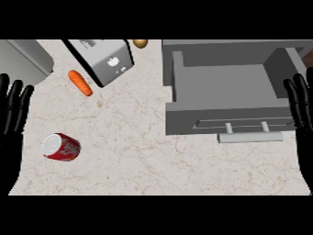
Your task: Pick up the can, place it into the drawer and close the drawer
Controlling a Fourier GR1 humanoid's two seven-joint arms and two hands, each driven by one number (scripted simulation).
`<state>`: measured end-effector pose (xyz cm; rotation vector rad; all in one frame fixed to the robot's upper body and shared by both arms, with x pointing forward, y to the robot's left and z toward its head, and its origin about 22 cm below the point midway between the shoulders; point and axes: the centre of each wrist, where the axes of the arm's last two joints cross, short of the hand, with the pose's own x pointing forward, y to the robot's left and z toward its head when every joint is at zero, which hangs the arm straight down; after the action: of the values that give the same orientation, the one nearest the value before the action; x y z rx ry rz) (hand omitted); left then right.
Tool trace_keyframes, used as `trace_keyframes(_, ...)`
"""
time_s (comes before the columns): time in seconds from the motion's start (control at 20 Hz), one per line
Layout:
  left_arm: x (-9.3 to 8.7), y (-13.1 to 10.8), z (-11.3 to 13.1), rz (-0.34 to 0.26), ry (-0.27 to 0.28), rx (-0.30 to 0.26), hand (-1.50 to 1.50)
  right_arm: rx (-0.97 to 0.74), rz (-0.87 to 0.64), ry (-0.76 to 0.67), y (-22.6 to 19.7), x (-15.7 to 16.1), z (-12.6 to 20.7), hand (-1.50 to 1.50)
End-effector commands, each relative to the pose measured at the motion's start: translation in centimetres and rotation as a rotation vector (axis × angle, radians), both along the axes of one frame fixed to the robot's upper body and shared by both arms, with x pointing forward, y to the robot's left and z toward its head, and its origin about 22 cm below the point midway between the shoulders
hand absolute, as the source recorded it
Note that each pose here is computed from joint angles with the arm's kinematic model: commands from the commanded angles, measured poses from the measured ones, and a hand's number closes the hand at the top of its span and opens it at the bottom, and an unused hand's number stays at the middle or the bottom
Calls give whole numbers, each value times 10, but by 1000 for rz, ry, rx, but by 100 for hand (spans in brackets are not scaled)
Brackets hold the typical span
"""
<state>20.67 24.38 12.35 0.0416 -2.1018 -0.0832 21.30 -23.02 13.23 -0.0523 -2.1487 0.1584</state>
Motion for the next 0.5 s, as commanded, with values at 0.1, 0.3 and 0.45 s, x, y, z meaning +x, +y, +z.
trace_keyframes(0.1,3,19,-1,-373,-3,15,-150,35,-10,42,-1,3,0,-150)
trace_keyframes(0.3,1,48,-29,-514,304,165,-150,122,-193,286,-19,-4,-31,-150)
trace_keyframes(0.45,3,92,-4,-574,317,206,-150,122,-251,338,-26,-6,-34,-150)
